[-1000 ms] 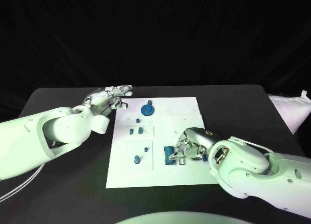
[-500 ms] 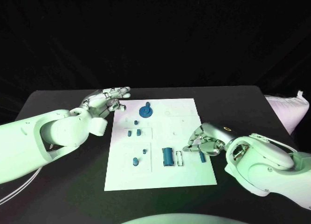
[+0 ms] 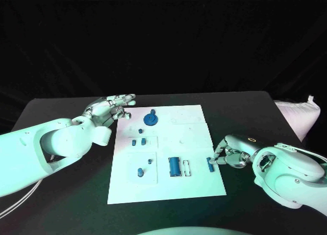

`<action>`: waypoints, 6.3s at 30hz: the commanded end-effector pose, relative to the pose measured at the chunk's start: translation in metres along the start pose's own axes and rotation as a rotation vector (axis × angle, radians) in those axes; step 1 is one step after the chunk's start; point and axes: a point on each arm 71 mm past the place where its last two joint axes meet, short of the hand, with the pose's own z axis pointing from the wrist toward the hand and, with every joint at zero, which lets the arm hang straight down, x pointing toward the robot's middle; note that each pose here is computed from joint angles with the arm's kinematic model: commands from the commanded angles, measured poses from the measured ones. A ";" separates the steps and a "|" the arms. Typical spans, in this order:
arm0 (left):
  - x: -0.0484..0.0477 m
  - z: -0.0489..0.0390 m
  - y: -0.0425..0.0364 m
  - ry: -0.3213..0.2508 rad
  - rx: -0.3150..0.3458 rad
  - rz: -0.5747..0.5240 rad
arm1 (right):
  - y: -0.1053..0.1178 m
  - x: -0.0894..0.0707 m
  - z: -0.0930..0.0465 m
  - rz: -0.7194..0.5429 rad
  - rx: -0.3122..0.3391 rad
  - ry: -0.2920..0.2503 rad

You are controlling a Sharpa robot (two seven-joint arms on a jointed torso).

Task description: Assemble the parts on the task board

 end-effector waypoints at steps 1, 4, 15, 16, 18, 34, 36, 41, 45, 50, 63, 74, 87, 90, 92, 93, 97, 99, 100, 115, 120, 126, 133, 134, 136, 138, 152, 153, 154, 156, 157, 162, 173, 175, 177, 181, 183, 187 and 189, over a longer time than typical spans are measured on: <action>0.0026 0.0005 -0.0007 0.023 0.009 0.003 | -0.002 0.005 0.001 -0.102 0.002 0.017; 0.0025 0.0005 -0.0007 0.023 0.009 0.003 | -0.002 0.007 0.002 -0.110 0.004 0.022; 0.0019 0.0003 -0.0007 0.022 0.009 0.004 | 0.003 0.016 0.010 -0.125 -0.005 0.037; 0.0018 0.0003 -0.0007 0.022 0.009 0.004 | 0.004 0.017 0.010 -0.126 -0.007 0.037; 0.0017 0.0002 -0.0007 0.022 0.008 0.004 | 0.006 0.018 0.011 -0.129 -0.011 0.038; 0.0015 0.0003 -0.0007 0.021 0.007 0.005 | 0.019 0.039 0.016 -0.358 -0.061 0.141; 0.0014 0.0002 -0.0007 0.020 0.007 0.005 | 0.021 0.041 0.016 -0.382 -0.065 0.147; 0.0014 0.0000 -0.0007 0.020 0.008 0.005 | 0.023 0.043 0.017 -0.405 -0.074 0.142; 0.0016 -0.0001 -0.0007 0.021 0.008 0.005 | 0.026 0.043 0.018 -0.400 -0.079 0.132; 0.0016 -0.0003 -0.0009 0.020 0.009 0.005 | 0.028 0.042 0.019 -0.322 -0.078 0.112; 0.0020 -0.0009 -0.0012 0.021 0.012 0.010 | 0.031 0.033 0.015 0.008 -0.041 0.029; 0.0036 -0.0012 -0.0011 0.027 0.013 0.010 | 0.040 0.026 0.008 0.235 -0.010 -0.002; 0.0049 -0.0013 -0.0009 0.031 0.013 0.009 | 0.048 0.032 0.010 0.302 0.005 0.065; 0.0053 -0.0013 -0.0008 0.032 0.012 0.008 | 0.050 0.035 0.011 0.294 0.004 0.092; 0.0056 -0.0013 -0.0007 0.033 0.012 0.008 | 0.051 0.036 0.013 0.292 0.003 0.104; 0.0057 -0.0013 -0.0007 0.033 0.012 0.008 | 0.052 0.037 0.013 0.291 0.003 0.106; 0.0061 -0.0013 -0.0007 0.034 0.012 0.008 | 0.055 0.038 0.016 0.290 -0.001 0.104; 0.0064 -0.0013 -0.0006 0.035 0.012 0.007 | 0.056 0.038 0.018 0.286 -0.003 0.101; 0.0065 -0.0013 -0.0006 0.035 0.011 0.007 | 0.056 0.039 0.019 0.284 -0.005 0.101; 0.0066 -0.0015 -0.0005 0.035 0.010 0.008 | 0.060 0.043 0.025 0.229 -0.019 0.131; 0.0064 -0.0016 -0.0006 0.034 0.010 0.008 | 0.061 0.043 0.025 0.216 -0.024 0.137; 0.0062 -0.0016 -0.0005 0.033 0.008 0.008 | 0.062 0.043 0.025 0.213 -0.029 0.129; 0.0061 -0.0017 -0.0006 0.033 0.009 0.008 | 0.063 0.041 0.024 0.214 -0.038 0.099; 0.0061 -0.0017 -0.0006 0.033 0.009 0.008 | 0.063 0.041 0.024 0.214 -0.038 0.097; 0.0061 -0.0017 -0.0006 0.033 0.009 0.008 | 0.063 0.041 0.024 0.211 -0.040 0.095; 0.0061 -0.0018 -0.0006 0.033 0.009 0.008 | 0.063 0.041 0.024 0.208 -0.041 0.094; 0.0062 -0.0021 -0.0005 0.032 0.007 0.008 | 0.063 0.041 0.025 0.200 -0.042 0.091; 0.0062 -0.0021 -0.0005 0.032 0.007 0.008 | 0.063 0.040 0.025 0.201 -0.042 0.089; 0.0061 -0.0021 -0.0005 0.032 0.007 0.008 | 0.063 0.040 0.025 0.206 -0.043 0.082; 0.0060 -0.0020 -0.0004 0.031 0.006 0.008 | 0.064 0.039 0.024 0.212 -0.045 0.071; 0.0060 -0.0020 -0.0004 0.032 0.006 0.008 | 0.064 0.038 0.023 0.217 -0.048 0.066; 0.0058 -0.0019 -0.0003 0.033 0.004 0.008 | 0.064 0.037 0.019 0.235 -0.064 0.069; 0.0048 -0.0021 -0.0005 0.032 0.004 0.008 | 0.054 0.041 0.011 0.182 -0.064 0.178; 0.0048 -0.0020 -0.0005 0.032 0.005 0.008 | 0.052 0.042 0.012 0.177 -0.060 0.181; 0.0049 -0.0018 -0.0004 0.033 0.005 0.008 | 0.052 0.042 0.012 0.170 -0.057 0.185; 0.0049 -0.0017 -0.0004 0.033 0.005 0.008 | 0.053 0.043 0.014 0.164 -0.056 0.186; 0.0049 -0.0017 -0.0004 0.033 0.005 0.008 | 0.053 0.043 0.015 0.160 -0.054 0.182; 0.0049 -0.0018 -0.0004 0.033 0.005 0.008 | 0.052 0.044 0.019 0.155 -0.045 0.176; 0.0048 -0.0018 -0.0004 0.033 0.005 0.008 | 0.051 0.045 0.022 0.153 -0.040 0.173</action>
